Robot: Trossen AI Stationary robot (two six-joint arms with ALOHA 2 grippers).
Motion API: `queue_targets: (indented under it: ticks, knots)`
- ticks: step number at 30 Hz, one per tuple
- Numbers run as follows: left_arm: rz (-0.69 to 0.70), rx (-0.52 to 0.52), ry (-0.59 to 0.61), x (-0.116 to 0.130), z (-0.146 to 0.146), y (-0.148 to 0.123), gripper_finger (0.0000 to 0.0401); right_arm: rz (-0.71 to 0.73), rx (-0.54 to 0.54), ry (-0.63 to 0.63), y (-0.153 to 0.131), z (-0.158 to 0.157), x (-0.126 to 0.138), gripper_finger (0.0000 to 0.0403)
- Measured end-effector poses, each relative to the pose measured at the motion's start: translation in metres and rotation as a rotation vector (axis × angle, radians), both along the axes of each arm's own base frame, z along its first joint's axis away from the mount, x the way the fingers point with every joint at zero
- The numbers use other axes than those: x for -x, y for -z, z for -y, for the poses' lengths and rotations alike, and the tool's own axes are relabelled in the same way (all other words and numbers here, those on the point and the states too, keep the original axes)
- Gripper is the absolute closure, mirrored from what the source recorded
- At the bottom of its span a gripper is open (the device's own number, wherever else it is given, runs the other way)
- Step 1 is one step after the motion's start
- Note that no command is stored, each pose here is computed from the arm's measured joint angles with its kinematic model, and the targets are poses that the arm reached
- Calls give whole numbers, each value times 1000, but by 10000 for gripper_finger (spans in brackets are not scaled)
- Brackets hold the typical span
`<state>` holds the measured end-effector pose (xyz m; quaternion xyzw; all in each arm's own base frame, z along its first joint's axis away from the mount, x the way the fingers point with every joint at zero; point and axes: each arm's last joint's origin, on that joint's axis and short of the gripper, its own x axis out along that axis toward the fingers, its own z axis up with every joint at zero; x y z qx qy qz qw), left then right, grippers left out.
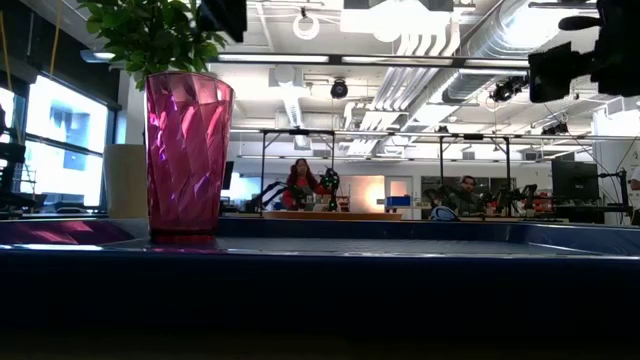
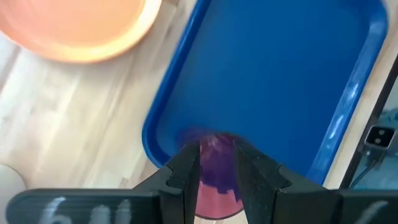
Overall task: Pick and place plate/cup/fork/spoon on tray
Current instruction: Put the orange plate on the bottom right of the red cup
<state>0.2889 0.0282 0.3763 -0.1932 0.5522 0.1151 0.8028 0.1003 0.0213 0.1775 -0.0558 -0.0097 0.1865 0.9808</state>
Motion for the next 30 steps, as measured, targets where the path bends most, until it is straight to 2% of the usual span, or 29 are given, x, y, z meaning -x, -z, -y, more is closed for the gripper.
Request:
queue_targets:
  ticks: [5, 9, 15, 26, 30]
  knots:
    - [79, -11, -8, 7, 1, -23, 313, 74, -166, -10, -13, 0, 1, 109]
    - [126, -1, -39, 18, 2, -34, 313, 160, -258, -28, -24, 0, 3, 109]
    - [203, -35, -87, 42, 5, -53, 313, 333, -313, -32, -41, 2, 9, 109]
    - [334, -205, -174, 83, 15, -79, 314, 662, -447, 123, -67, 10, 24, 109]
    - [357, -244, -180, 92, 19, -83, 314, 728, -508, 203, -71, 14, 29, 109]
